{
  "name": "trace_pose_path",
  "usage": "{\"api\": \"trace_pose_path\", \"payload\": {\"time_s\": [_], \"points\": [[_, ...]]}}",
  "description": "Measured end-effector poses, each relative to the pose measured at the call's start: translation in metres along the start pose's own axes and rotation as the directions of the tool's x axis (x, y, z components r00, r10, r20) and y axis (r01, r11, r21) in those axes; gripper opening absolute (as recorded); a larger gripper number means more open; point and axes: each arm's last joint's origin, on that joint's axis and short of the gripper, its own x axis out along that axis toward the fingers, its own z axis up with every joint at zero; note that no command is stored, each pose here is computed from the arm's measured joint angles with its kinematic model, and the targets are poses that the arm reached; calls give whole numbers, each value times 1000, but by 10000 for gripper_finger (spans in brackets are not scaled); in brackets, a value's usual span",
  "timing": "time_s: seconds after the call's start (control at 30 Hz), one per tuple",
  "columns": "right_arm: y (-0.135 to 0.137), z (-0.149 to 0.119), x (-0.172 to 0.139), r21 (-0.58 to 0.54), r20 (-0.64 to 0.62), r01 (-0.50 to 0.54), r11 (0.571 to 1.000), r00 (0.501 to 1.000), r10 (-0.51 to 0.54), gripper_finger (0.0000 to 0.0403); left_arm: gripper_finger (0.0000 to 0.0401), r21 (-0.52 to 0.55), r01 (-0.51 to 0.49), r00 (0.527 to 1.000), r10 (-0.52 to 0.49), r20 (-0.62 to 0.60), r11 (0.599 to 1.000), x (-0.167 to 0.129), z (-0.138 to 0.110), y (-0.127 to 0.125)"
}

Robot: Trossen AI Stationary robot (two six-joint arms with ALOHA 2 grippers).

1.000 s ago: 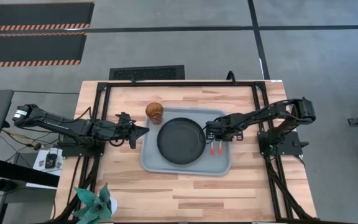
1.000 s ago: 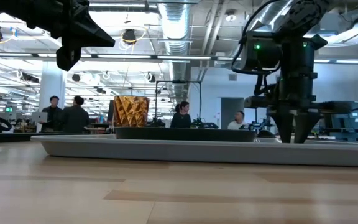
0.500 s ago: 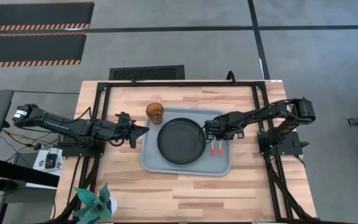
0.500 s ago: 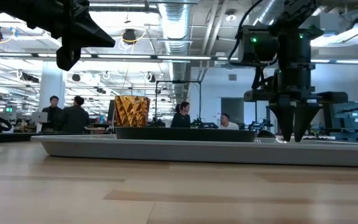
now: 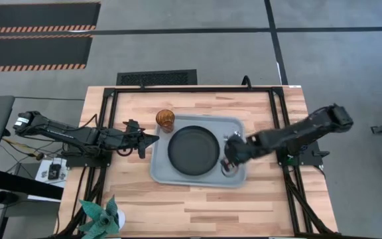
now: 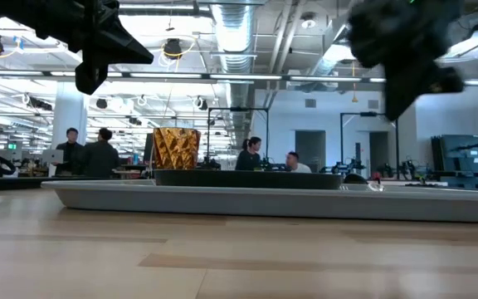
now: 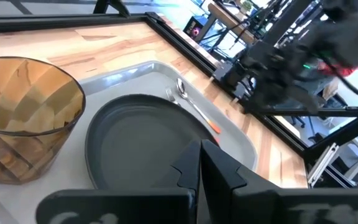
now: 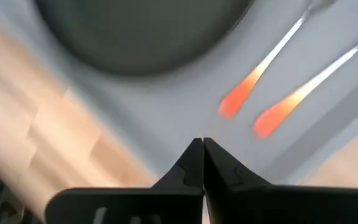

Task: Pick and place plate/cup/fork/spoon on tray
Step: Adjust the gray tray

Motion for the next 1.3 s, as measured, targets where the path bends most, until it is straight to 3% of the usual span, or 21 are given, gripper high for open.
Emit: {"api": "trace_pose_path", "payload": {"time_s": [0.2, 0.33, 0.47, 0.8, 1.3], "points": [[20, -66, -7, -99, -82, -79, 992, 994, 71, 8, 0, 38, 1, 1000, -1, -1, 999, 0, 0, 0], [27, -101, 7, -150, -151, -68, 986, 988, 45, 7, 0, 49, 22, 1000, -22, -11, 999, 0, 0, -1], [32, -120, 28, -153, -211, -36, 988, 977, 3, 9, 0, 39, 44, 999, -43, -33, 998, 1, 1, 0], [36, -110, 66, -99, -243, 20, 995, 969, -44, 7, 0, 18, 36, 999, -36, -37, 999, 3, 5, 5], [32, -94, 74, -79, -240, 71, 994, 967, -88, 7, 0, 16, 41, 998, -40, -43, 999, 4, 5, 6]]}}
